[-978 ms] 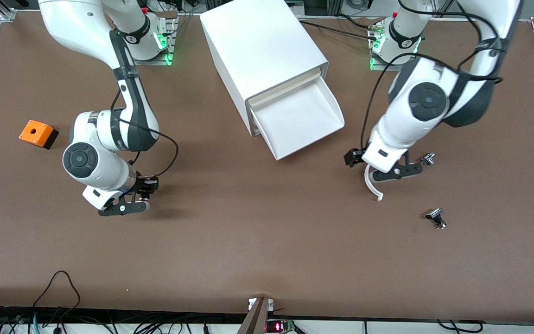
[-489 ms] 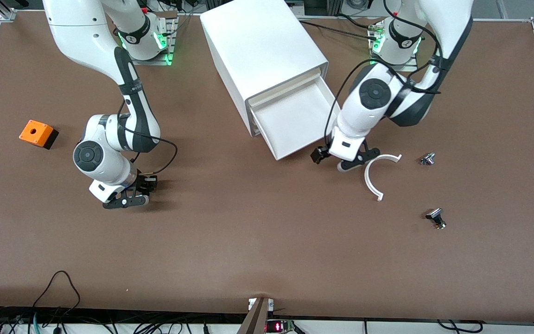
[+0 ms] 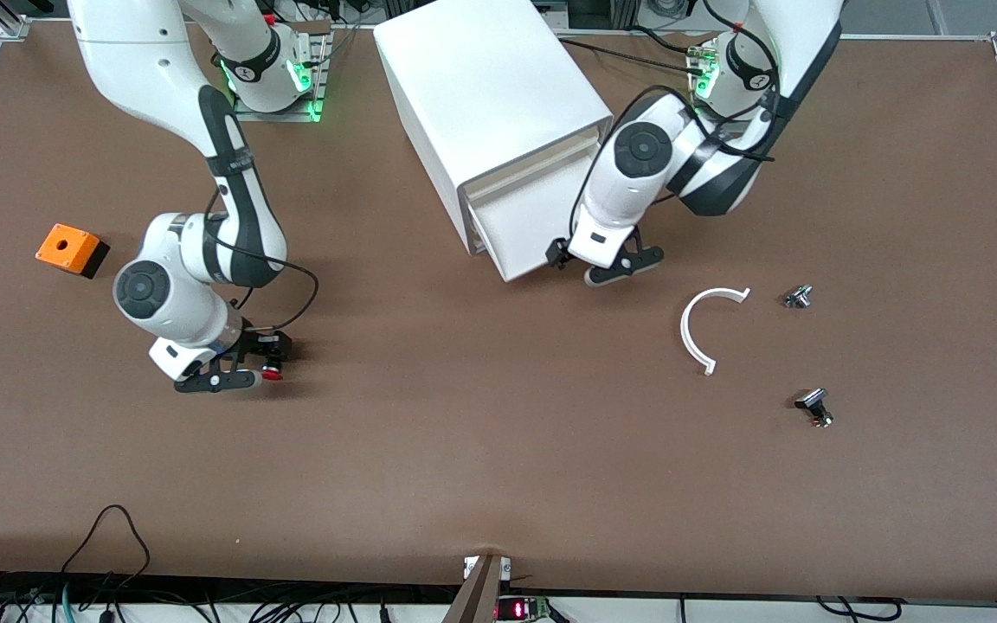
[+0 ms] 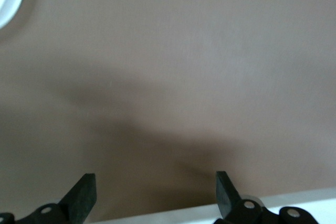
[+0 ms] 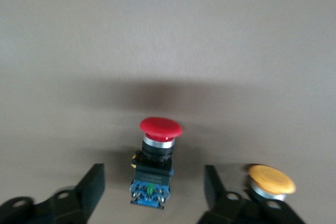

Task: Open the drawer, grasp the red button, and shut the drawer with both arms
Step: 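Push the drawer shut with the left gripper while the right gripper sets the button down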

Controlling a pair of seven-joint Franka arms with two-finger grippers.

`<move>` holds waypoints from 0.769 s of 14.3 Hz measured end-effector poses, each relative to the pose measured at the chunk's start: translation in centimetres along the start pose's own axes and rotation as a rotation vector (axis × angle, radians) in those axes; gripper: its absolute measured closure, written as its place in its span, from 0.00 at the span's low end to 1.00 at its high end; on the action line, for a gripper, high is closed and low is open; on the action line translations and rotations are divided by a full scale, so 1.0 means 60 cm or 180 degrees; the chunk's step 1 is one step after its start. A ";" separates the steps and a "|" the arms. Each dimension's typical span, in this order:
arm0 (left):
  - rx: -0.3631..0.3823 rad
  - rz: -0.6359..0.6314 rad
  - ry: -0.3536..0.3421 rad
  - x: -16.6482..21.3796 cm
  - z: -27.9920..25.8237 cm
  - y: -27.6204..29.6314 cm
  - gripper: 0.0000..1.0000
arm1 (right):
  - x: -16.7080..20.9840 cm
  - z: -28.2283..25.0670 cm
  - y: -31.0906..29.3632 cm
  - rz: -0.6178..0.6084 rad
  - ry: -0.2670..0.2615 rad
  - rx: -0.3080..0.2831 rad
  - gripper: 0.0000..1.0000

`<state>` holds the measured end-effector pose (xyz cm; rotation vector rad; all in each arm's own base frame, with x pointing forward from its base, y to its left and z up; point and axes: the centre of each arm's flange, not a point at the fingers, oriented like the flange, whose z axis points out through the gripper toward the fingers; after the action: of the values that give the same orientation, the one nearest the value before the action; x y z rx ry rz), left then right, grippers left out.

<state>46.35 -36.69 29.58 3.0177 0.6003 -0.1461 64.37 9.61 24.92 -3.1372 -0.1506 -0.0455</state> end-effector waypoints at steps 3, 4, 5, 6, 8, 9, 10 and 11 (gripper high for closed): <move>0.0061 -0.0016 -0.0193 -0.043 0.003 0.014 0.00 | 0.015 -0.118 0.025 -0.0068 0.0092 0.0119 0.00; 0.0070 -0.0023 -0.0245 -0.052 0.004 0.016 0.00 | 0.017 -0.161 0.033 -0.0072 0.0103 0.0166 0.00; 0.0082 -0.0026 -0.0301 -0.061 0.005 0.018 0.00 | 0.017 -0.200 0.041 -0.0072 0.0101 0.0212 0.00; 0.0088 -0.0022 -0.0355 -0.073 0.005 0.022 0.00 | 0.015 -0.237 0.048 -0.0083 0.0081 0.0250 0.00; 0.0119 0.0009 -0.0441 -0.095 0.006 0.028 0.00 | 0.003 -0.301 0.057 -0.0144 0.0017 0.0244 0.00; 0.0129 0.0021 -0.0478 -0.106 0.006 0.031 0.00 | -0.003 -0.328 0.059 -0.0169 0.0002 0.0217 0.00; 0.0128 0.0015 -0.0527 -0.115 0.006 0.034 0.00 | -0.008 -0.352 0.060 -0.0149 -0.0036 0.0197 0.00; 0.0127 0.0010 -0.0564 -0.122 0.006 0.036 0.00 | -0.013 -0.375 0.059 -0.0102 -0.0095 0.0183 0.00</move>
<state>40.43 -41.46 30.10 2.9994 0.5825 -0.4251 63.29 5.98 47.36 -3.0792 -0.1987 0.0055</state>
